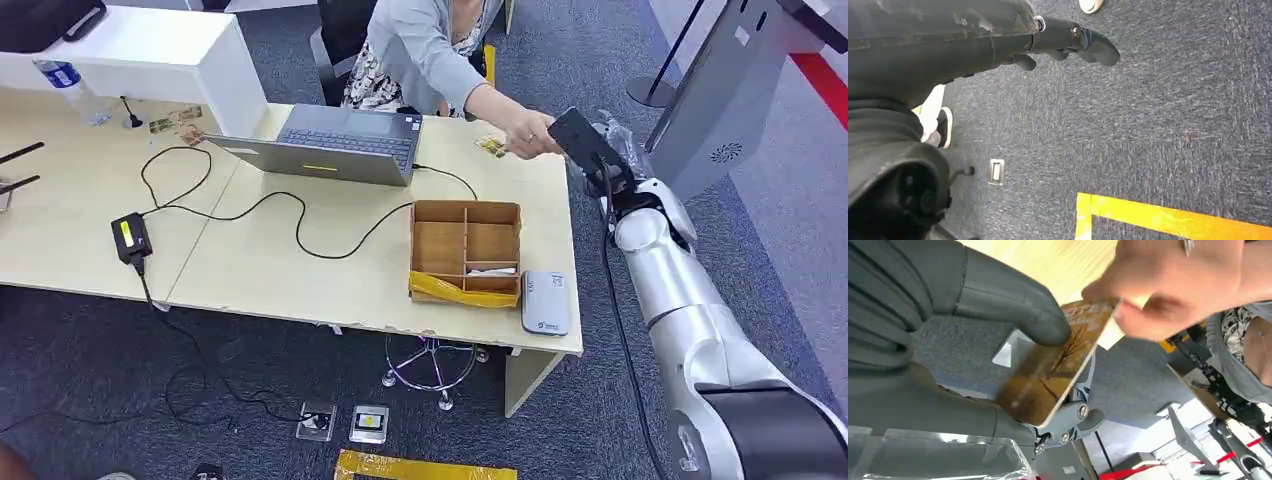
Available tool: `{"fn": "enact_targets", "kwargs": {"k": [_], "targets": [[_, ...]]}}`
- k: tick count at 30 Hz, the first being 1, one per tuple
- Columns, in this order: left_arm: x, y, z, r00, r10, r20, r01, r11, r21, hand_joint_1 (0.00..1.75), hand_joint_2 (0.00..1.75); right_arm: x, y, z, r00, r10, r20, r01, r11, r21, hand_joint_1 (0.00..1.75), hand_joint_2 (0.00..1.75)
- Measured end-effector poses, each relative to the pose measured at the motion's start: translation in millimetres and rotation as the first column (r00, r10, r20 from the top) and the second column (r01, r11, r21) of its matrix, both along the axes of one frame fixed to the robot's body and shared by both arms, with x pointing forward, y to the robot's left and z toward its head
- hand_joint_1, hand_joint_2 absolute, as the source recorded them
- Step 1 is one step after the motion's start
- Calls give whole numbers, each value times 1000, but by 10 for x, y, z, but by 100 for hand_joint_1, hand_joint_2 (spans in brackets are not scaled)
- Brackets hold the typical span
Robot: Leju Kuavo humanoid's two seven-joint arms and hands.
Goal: Pass the card to the sensor for recognition and then transmit it.
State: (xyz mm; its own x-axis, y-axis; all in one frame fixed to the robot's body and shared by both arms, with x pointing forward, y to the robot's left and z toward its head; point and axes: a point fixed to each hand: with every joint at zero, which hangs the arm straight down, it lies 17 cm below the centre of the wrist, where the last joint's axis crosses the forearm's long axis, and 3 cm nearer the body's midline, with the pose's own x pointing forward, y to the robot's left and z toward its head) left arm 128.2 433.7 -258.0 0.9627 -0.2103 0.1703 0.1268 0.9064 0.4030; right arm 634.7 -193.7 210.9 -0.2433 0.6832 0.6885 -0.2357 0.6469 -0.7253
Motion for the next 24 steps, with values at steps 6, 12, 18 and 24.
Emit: {"fn": "enact_targets", "kwargs": {"k": [6,12,18,24], "targets": [[3,-1,1,1000,-2,1,2,1000,0,0,0,-3,20,5,1000,6,2,-6,1000,-3,175,175],[3,-1,0,1000,-3,1,3,1000,0,0,0,-3,22,15,1000,7,7,-7,1000,0,175,175],[3,-1,0,1000,-2,1,2,1000,0,0,0,-3,23,18,1000,8,8,-8,1000,1,175,175],[7,1,2,1000,0,5,0,1000,-1,0,0,-8,38,40,1000,17,19,-17,1000,8,175,175]]}}
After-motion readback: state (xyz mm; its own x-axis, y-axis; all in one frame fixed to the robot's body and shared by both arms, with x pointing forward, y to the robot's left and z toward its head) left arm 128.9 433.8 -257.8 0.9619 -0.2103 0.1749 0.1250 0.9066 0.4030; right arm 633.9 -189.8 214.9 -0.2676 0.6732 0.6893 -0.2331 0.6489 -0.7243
